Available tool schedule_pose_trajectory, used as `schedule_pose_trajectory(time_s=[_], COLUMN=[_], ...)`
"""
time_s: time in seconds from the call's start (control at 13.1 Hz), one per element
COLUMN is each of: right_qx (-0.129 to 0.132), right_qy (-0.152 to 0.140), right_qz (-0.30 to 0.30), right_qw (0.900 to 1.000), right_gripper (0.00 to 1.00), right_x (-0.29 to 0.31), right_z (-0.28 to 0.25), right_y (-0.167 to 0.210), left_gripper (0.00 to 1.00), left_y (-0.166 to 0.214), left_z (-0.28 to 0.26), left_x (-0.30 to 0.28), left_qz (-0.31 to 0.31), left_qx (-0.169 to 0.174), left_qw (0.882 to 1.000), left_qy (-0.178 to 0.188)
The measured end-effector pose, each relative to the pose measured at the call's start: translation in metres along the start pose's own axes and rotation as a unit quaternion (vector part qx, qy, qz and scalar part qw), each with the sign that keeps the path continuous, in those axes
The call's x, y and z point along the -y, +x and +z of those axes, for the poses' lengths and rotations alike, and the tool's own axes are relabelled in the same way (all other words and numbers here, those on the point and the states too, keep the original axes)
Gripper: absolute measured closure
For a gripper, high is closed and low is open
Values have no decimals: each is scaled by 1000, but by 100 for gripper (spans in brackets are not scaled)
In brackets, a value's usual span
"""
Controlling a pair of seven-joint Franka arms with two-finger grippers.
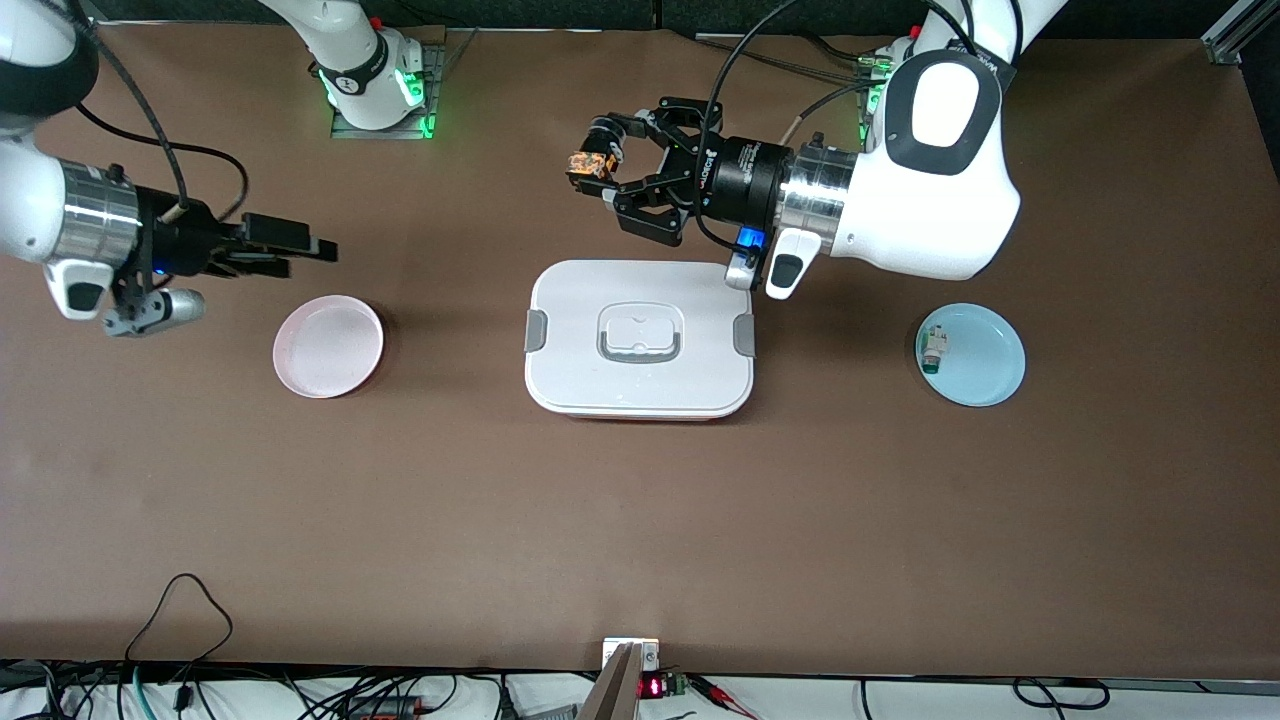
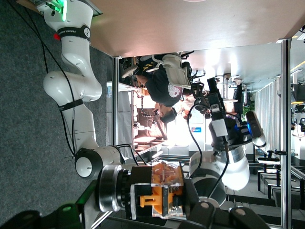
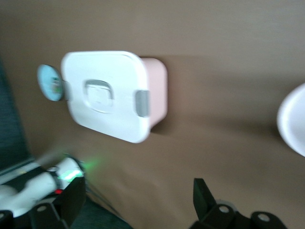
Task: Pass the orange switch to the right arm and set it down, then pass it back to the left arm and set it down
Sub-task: 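Hold the switch with the left gripper while the right gripper reaches it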
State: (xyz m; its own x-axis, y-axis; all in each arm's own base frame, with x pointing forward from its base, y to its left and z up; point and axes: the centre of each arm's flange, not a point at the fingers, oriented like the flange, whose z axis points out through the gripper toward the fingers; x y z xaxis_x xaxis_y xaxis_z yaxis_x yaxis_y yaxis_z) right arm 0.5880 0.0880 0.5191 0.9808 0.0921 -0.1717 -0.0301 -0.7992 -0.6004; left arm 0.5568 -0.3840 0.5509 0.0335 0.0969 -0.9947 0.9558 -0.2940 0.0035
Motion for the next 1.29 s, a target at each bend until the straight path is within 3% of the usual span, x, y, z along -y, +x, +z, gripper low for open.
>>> schedule_pose_trajectory(time_s=[0.15, 0.38, 0.68, 0.84, 1.29], right_qx=[-1, -13, -50, -60, -63], right_qy=[68, 195, 301, 342, 410], right_qz=[-45, -56, -41, -34, -15], right_qw=[997, 979, 951, 937, 910], right_gripper=[0, 0, 0, 0, 0], right_x=[7, 25, 72, 101, 161], right_z=[28, 70, 86, 98, 130], right_y=[10, 24, 29, 27, 13], left_gripper=[28, 28, 28, 28, 28], left_y=[0, 1, 2, 2, 2], left_z=[-2, -9, -19, -22, -33], left_x=[-1, -3, -4, -3, -4], left_qz=[-1, -4, -6, -7, -7], left_qx=[0, 0, 2, 5, 9], left_qw=[1000, 1000, 1000, 1000, 1000], left_qy=[-2, -7, -5, 3, 6])
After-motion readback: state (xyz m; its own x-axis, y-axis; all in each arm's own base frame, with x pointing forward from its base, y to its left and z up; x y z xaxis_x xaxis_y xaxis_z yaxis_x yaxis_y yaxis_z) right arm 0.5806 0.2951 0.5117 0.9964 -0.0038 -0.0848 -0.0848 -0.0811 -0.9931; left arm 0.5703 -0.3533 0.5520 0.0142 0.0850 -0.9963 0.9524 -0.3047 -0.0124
